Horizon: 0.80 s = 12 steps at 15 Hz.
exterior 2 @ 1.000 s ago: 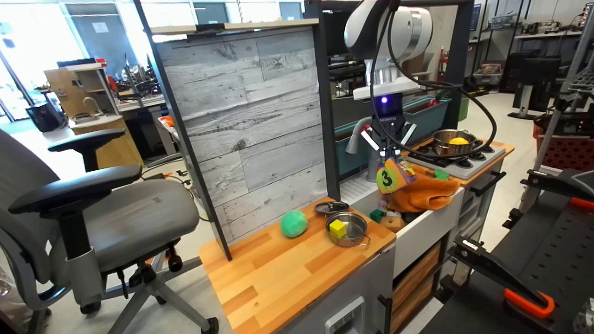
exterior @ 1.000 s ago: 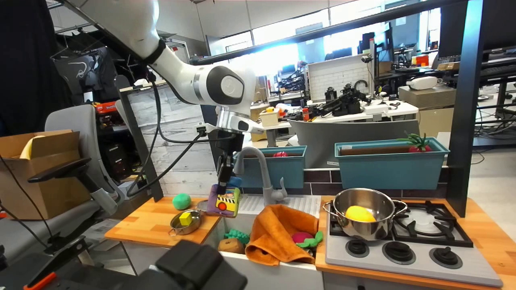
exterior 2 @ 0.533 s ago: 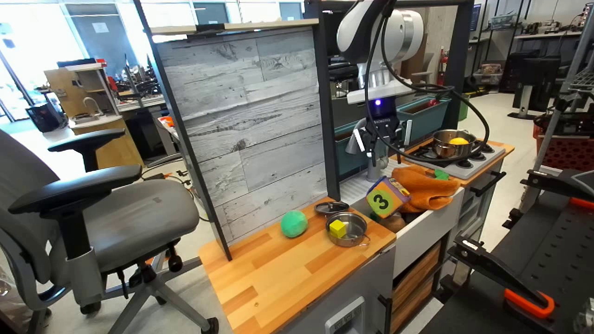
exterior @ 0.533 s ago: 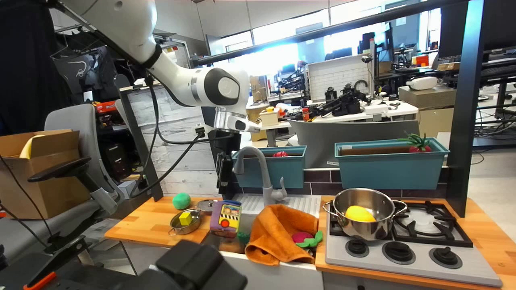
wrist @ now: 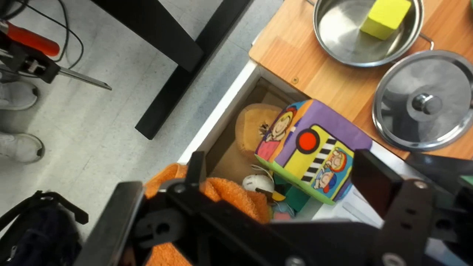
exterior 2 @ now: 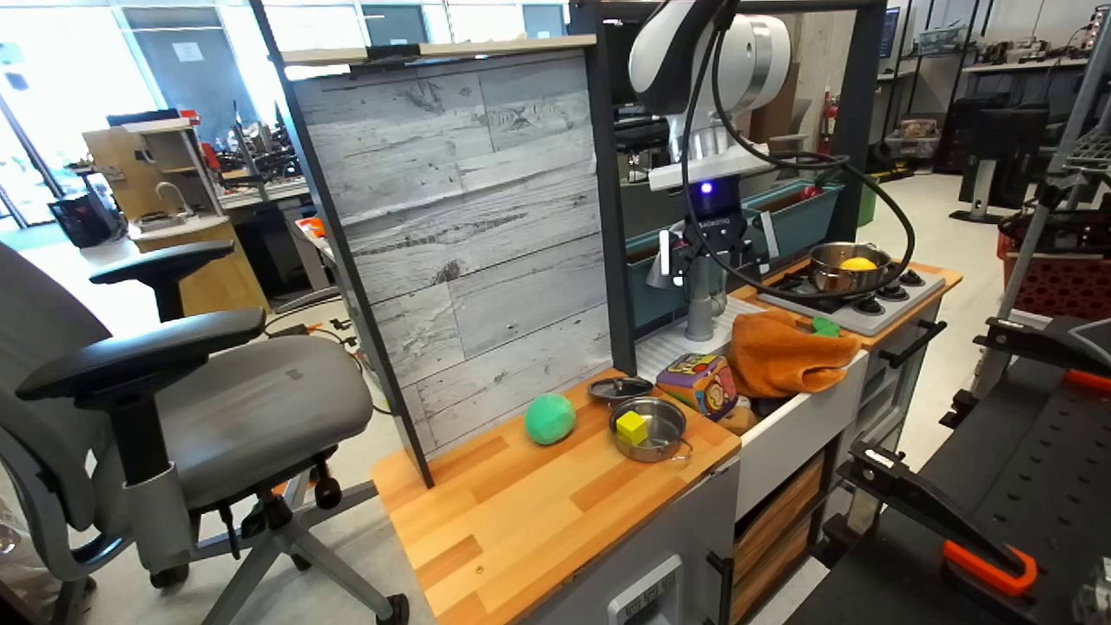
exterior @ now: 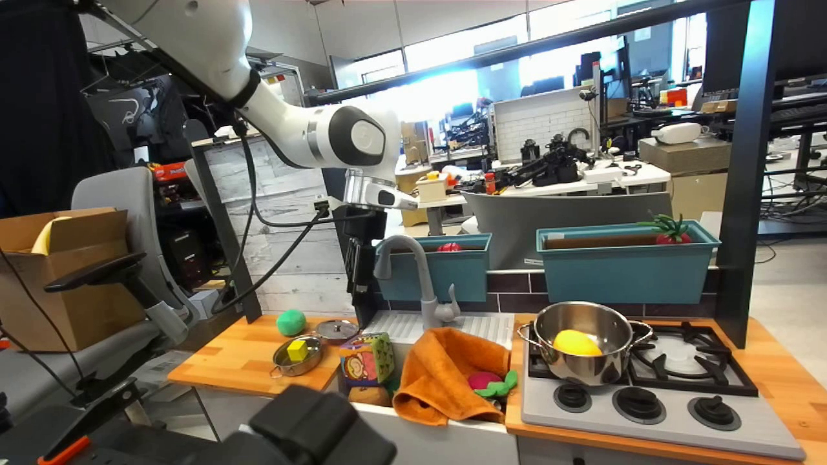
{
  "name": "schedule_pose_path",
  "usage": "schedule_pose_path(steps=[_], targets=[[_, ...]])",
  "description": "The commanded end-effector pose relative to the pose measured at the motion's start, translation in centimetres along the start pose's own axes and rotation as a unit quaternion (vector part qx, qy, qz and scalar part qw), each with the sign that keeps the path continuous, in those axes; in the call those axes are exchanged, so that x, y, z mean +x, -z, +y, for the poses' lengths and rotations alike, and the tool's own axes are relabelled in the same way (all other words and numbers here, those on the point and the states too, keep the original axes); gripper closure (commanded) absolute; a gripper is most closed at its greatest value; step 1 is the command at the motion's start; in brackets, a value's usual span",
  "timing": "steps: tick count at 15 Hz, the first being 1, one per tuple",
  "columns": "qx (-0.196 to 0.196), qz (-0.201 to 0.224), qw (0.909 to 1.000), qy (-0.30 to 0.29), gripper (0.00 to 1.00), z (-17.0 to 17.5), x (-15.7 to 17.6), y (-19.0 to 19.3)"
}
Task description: Put the square plush toy in the sink
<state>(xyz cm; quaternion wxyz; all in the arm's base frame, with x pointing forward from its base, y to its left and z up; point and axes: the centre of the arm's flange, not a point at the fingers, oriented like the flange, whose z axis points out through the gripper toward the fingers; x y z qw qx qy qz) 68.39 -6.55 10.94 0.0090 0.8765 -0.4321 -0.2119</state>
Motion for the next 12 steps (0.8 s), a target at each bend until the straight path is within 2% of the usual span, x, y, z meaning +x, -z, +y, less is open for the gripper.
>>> schedule_pose_path(steps=[1,12], targets=[[-0.006,-0.01,0.9999,0.001,0.0,0.02,-0.22,0.04],[-0.01,-0.016,0.9998,0.003,0.0,-0.05,-0.29,0.34]])
